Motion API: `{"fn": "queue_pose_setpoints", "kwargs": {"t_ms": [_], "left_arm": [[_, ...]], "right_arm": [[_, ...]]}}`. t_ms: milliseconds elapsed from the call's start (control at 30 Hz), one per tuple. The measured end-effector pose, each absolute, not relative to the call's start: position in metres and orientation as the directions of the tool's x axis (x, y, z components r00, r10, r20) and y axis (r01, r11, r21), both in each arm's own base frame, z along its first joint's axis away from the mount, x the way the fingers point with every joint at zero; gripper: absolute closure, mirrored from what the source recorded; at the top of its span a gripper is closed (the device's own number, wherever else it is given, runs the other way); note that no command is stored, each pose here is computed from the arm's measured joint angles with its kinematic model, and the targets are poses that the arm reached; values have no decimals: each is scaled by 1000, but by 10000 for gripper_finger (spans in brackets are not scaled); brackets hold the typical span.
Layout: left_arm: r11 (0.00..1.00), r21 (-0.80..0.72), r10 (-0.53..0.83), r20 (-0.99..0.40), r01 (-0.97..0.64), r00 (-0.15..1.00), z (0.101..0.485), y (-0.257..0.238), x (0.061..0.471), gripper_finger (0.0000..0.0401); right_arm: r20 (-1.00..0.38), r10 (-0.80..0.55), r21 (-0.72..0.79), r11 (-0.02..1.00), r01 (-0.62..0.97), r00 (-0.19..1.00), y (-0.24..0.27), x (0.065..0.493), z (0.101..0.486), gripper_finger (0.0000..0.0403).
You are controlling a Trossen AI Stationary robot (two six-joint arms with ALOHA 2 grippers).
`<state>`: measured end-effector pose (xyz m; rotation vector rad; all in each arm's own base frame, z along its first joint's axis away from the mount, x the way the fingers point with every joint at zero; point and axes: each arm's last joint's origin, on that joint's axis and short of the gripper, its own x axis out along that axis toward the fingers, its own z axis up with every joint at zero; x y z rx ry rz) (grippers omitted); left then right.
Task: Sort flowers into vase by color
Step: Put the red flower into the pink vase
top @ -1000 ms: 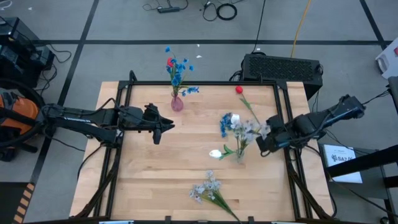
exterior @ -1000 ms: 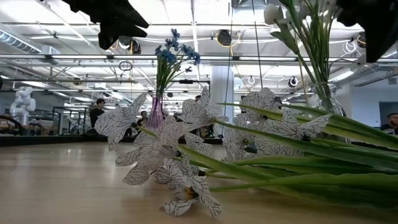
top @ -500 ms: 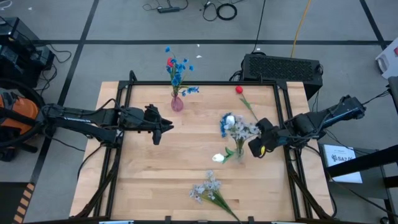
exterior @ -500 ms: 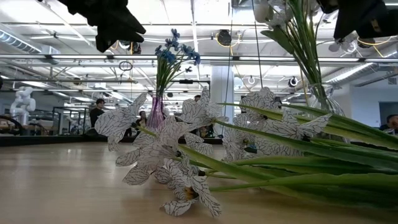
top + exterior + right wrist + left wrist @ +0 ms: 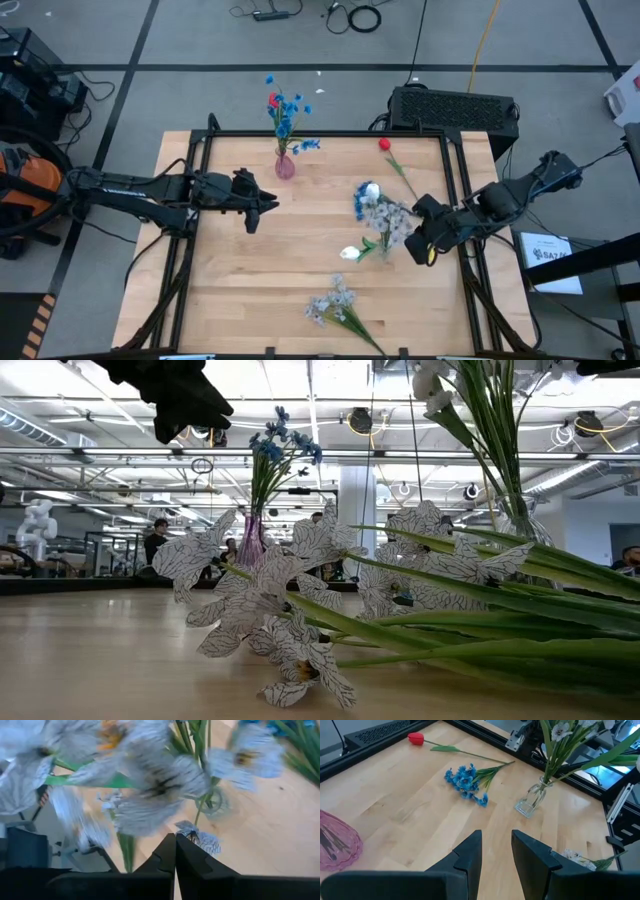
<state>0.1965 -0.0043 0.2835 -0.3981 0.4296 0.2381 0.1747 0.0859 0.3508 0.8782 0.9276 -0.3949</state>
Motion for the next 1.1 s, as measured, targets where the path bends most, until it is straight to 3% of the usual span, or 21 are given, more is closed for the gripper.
{"fn": "queue_pose_setpoints", "kwargs": {"t_ms": [400,867,1100], "left_arm": [[905,-302,143,-447,-299,883,284,-4,197,290],[906,-301,142,-447,-298,883,284,-4,197,290],[909,-315,111,-450,-273,886,283,-5,197,290]], "right_arm": [[-807,114,508,633,584,579,89,171,358,394],[-820,141,499,651,573,554,87,166,359,288],[-852,266,519,544,659,452,81,145,362,287]]}}
